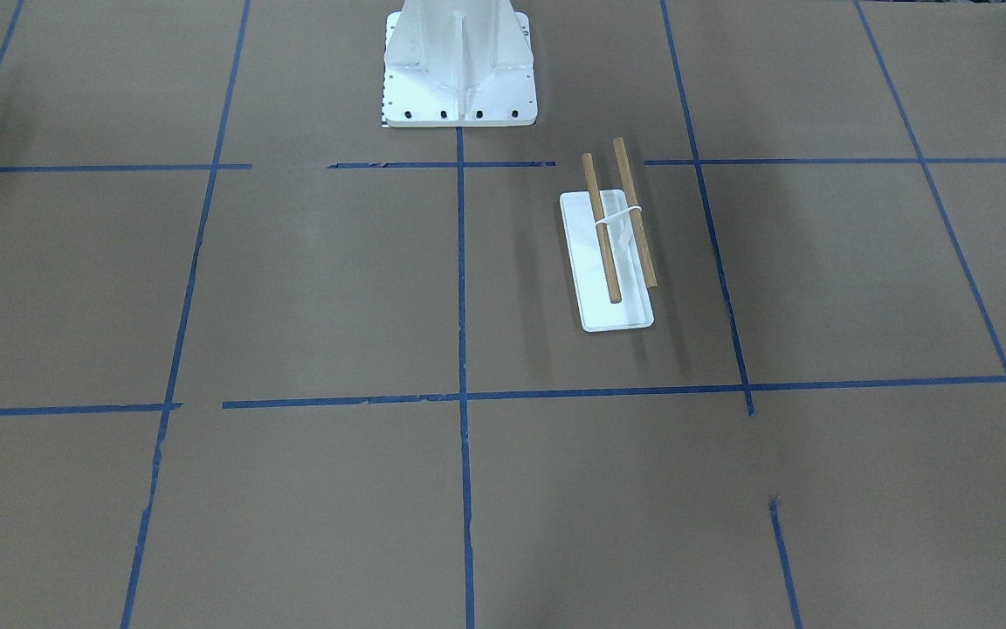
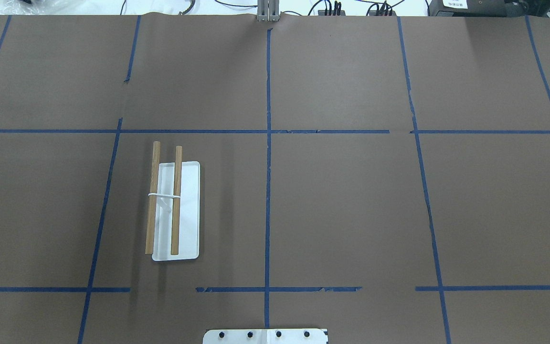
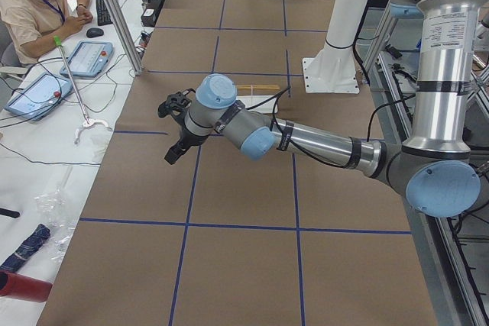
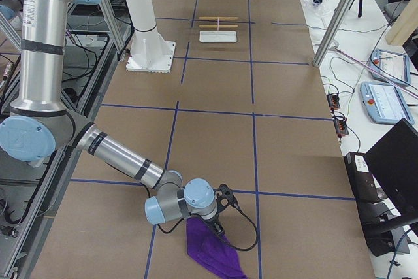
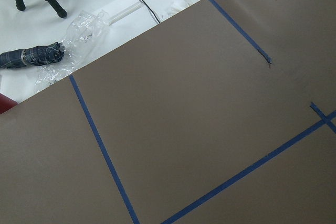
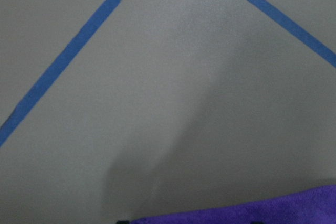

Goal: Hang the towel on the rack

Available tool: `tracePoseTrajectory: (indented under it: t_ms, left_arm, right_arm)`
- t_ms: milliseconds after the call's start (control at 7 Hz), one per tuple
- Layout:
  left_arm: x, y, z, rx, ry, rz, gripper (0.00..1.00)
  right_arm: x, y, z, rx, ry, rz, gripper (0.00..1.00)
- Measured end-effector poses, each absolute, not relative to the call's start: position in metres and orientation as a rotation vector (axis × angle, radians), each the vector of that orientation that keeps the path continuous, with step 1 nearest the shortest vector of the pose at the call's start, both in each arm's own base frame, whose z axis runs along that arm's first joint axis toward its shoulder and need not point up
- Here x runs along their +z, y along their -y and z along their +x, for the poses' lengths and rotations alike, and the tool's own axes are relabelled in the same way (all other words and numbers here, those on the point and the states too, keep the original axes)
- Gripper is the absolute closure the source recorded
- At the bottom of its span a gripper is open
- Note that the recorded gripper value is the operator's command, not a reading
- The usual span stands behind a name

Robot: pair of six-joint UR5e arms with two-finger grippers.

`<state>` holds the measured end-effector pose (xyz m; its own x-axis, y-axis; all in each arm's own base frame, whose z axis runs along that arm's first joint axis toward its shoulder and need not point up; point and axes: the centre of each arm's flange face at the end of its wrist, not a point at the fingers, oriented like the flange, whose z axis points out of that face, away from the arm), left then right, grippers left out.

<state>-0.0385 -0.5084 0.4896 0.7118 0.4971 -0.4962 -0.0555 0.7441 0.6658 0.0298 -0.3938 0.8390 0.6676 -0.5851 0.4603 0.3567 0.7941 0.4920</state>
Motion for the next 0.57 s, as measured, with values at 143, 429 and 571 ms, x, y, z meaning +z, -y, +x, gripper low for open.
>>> tracePoseTrajectory:
  t_ms: [143,429,571]
  left_arm:
    - [0.490,0.508,-0.039,0.333,-0.721,0.671,0.00]
    - [0.490,0.508,-0.039,0.334,-0.721,0.671,0.00]
    - [0.490,0.508,-0.039,0.334,-0.721,0.671,0.00]
  right_arm:
    - [0.845,0.392,0.032,-0.590,0.613,0.386,0.18]
    - [0.856,0.385,0.039,-0.667,0.534,0.383,0.18]
    - [0.861,0.378,0.041,-0.680,0.522,0.375,0.18]
